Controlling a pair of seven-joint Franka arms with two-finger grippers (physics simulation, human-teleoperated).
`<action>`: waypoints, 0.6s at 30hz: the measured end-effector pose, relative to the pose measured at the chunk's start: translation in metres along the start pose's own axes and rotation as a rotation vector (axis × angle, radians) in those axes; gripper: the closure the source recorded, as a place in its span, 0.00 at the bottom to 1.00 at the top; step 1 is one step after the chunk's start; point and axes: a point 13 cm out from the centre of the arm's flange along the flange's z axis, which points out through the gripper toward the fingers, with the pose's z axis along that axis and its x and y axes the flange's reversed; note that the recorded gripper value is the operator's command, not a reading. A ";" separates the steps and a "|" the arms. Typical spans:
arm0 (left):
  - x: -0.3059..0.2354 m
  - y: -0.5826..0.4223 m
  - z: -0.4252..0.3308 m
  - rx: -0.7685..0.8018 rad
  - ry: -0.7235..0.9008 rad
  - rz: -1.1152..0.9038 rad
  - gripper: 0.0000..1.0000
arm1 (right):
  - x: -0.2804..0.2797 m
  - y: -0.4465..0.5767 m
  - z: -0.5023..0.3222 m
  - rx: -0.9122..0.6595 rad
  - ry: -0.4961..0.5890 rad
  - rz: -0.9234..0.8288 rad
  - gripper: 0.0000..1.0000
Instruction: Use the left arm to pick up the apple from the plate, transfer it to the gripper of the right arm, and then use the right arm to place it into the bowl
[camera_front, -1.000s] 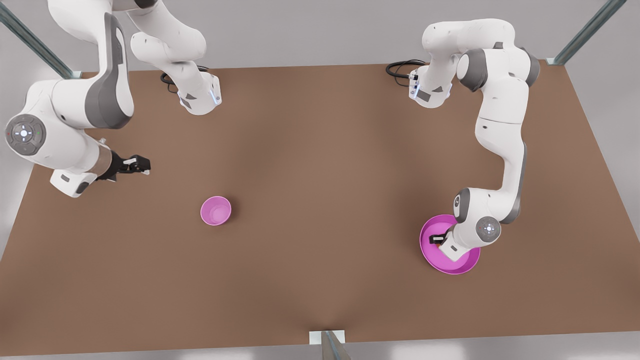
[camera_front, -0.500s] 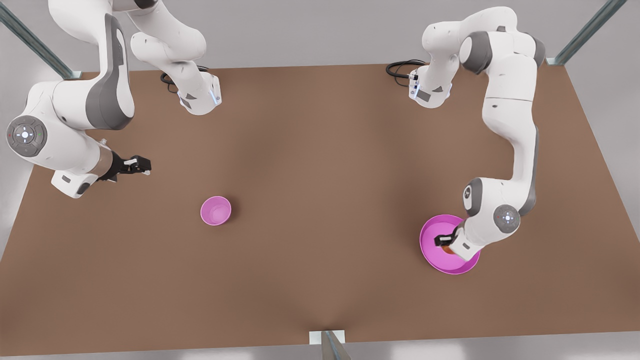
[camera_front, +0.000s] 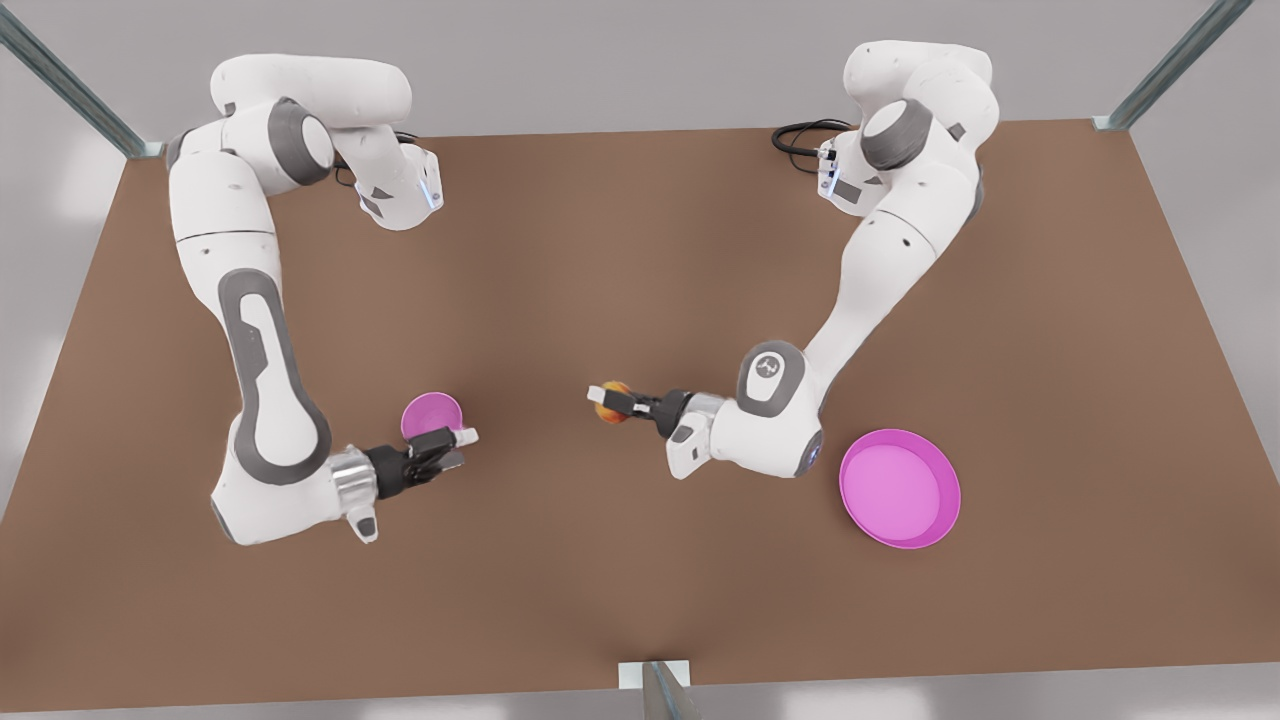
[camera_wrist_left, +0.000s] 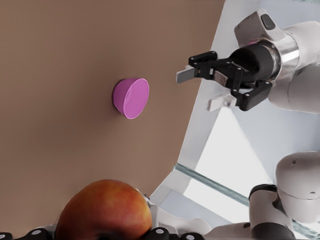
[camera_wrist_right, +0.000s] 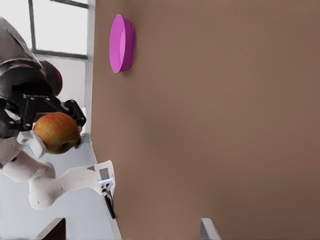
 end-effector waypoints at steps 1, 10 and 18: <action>-0.002 -0.003 0.001 0.040 0.002 -0.018 0.37 | -0.011 0.005 0.008 -0.032 -0.032 -0.051 0.00; -0.023 -0.030 -0.012 0.147 -0.106 0.041 0.37 | -0.063 0.036 0.041 -0.157 -0.230 -0.418 0.00; -0.043 -0.029 -0.033 0.278 -0.155 0.015 0.37 | -0.076 0.058 0.052 -0.202 -0.326 -0.703 0.00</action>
